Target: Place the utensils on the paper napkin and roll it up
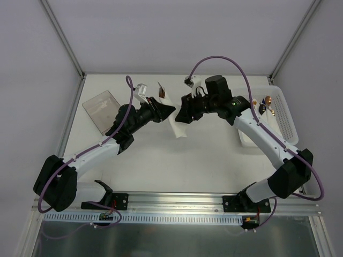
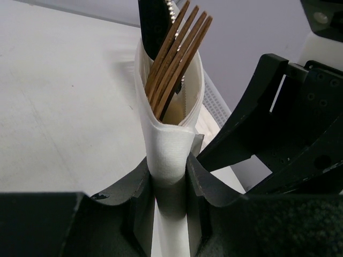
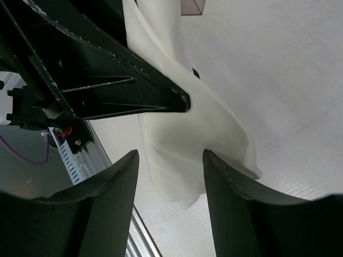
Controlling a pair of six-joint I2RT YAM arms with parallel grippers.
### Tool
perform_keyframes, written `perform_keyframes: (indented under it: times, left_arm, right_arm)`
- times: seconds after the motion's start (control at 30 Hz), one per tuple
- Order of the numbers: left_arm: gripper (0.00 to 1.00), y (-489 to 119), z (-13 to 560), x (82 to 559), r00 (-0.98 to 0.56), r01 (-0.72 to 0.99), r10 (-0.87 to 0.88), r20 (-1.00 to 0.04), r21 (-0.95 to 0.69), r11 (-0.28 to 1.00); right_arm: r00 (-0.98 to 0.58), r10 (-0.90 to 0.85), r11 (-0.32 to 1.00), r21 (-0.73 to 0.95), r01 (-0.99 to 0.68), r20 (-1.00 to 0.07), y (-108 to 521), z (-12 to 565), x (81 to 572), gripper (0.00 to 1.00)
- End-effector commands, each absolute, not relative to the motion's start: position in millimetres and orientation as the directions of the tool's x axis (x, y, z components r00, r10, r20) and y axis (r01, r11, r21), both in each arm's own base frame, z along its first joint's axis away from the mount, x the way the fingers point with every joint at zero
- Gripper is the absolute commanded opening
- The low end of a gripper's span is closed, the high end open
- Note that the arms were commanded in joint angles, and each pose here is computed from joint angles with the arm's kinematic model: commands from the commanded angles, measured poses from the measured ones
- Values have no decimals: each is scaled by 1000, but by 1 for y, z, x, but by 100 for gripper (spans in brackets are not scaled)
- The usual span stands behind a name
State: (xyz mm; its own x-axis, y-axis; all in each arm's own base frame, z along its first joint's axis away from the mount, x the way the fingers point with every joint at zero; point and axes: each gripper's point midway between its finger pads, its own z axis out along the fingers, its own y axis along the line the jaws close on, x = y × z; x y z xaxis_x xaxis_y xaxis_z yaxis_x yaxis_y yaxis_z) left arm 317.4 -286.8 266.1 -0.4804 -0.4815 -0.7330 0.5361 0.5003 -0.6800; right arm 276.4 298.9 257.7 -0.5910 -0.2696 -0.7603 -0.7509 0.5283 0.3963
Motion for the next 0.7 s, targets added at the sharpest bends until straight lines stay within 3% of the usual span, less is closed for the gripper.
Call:
perform_keyframes:
  times: [0.0, 0.23, 0.67]
  left_arm:
    - [0, -291, 327, 307, -397, 646, -547, -737, -648, 404]
    - [0, -295, 331, 299, -412, 671, -538, -735, -645, 366]
    - [0, -299, 342, 289, -428, 703, -549, -718, -646, 297]
  right_arm:
    - [-564, -246, 476, 408, -779, -789, 309, 271, 275, 55]
    - [-565, -249, 470, 412, -781, -787, 310, 270, 275, 64]
    - [-552, -241, 457, 409, -790, -798, 303, 273, 280, 68]
